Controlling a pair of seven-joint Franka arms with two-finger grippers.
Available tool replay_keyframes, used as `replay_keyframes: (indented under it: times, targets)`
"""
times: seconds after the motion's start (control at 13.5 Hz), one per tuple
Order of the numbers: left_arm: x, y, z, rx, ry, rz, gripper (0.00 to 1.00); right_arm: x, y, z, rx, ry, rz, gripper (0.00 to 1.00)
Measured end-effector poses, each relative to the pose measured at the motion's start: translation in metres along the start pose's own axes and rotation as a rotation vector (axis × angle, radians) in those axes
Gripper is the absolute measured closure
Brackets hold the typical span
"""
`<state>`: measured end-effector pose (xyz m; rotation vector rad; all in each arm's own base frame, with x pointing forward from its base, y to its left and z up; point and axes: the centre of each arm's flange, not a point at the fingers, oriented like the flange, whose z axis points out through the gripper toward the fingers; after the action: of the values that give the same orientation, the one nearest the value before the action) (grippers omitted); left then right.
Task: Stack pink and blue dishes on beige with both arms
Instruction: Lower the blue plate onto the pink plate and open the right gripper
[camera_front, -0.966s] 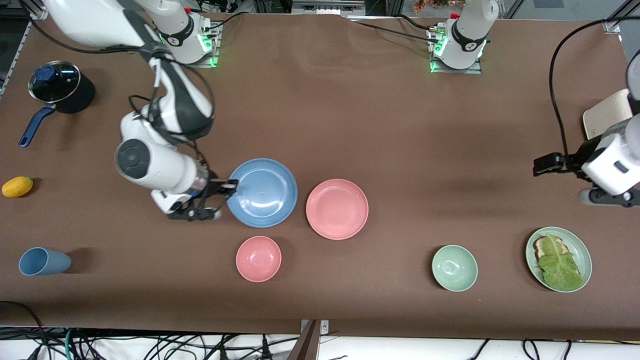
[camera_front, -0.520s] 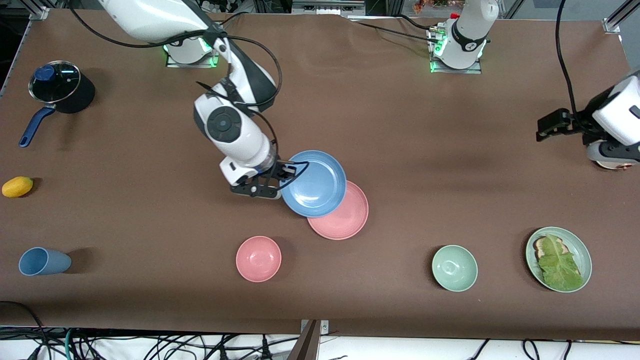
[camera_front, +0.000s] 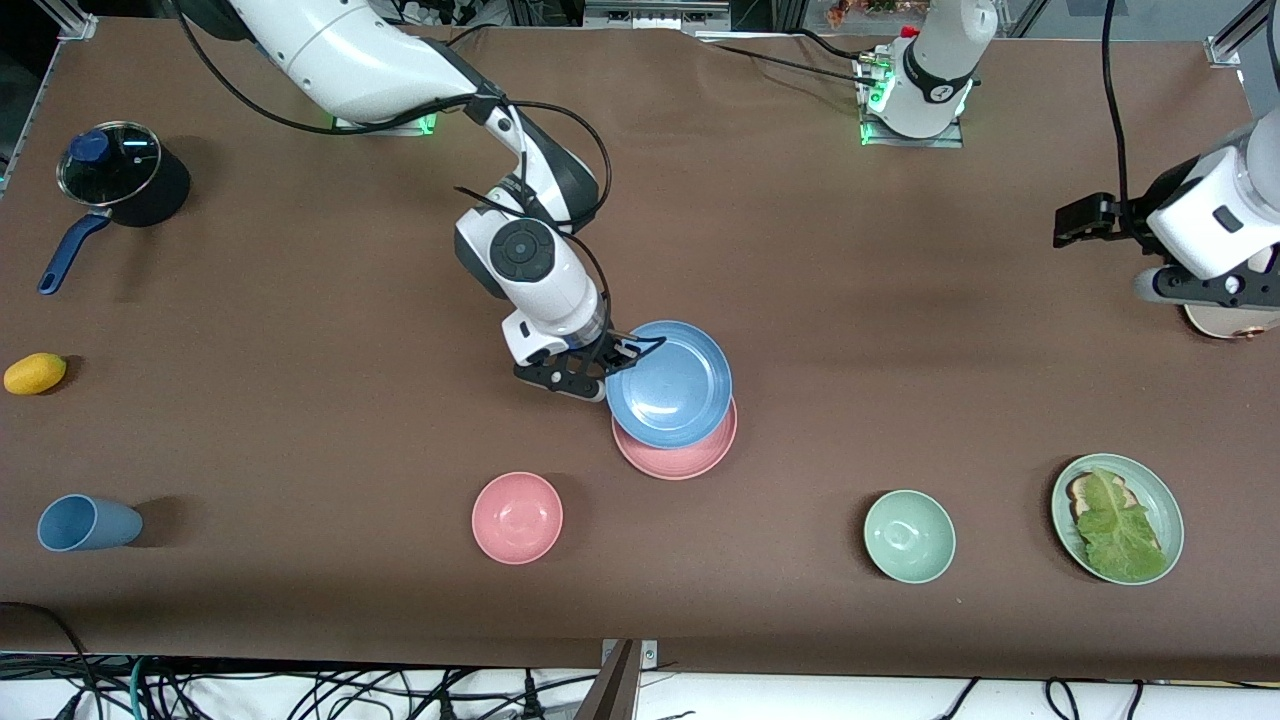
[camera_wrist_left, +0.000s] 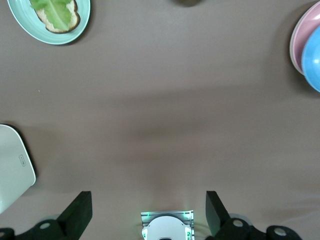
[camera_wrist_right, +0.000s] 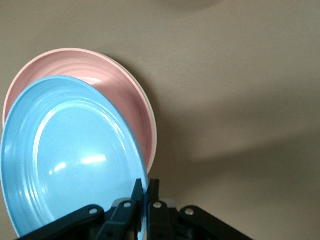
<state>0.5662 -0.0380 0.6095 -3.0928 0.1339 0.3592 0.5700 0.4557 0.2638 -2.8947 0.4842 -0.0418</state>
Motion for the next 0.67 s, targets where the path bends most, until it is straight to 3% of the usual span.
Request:
replay_keyframes:
  times: [0.22, 0.52, 0.67]
  targets:
    - [-0.023, 0.007, -0.02, 0.005, 0.033, 0.009, 0.0, 0.01, -0.008, -0.003, 0.024, 0.017, 0.012, 0.95]
    - [-0.019, -0.001, 0.004, -0.003, -0.007, -0.004, 0.0, 0.034, -0.008, 0.003, 0.039, 0.033, 0.041, 0.95]
    - [-0.015, -0.007, 0.013, -0.047, -0.006, -0.014, 0.0, 0.035, -0.009, 0.011, 0.038, 0.027, 0.044, 0.95]
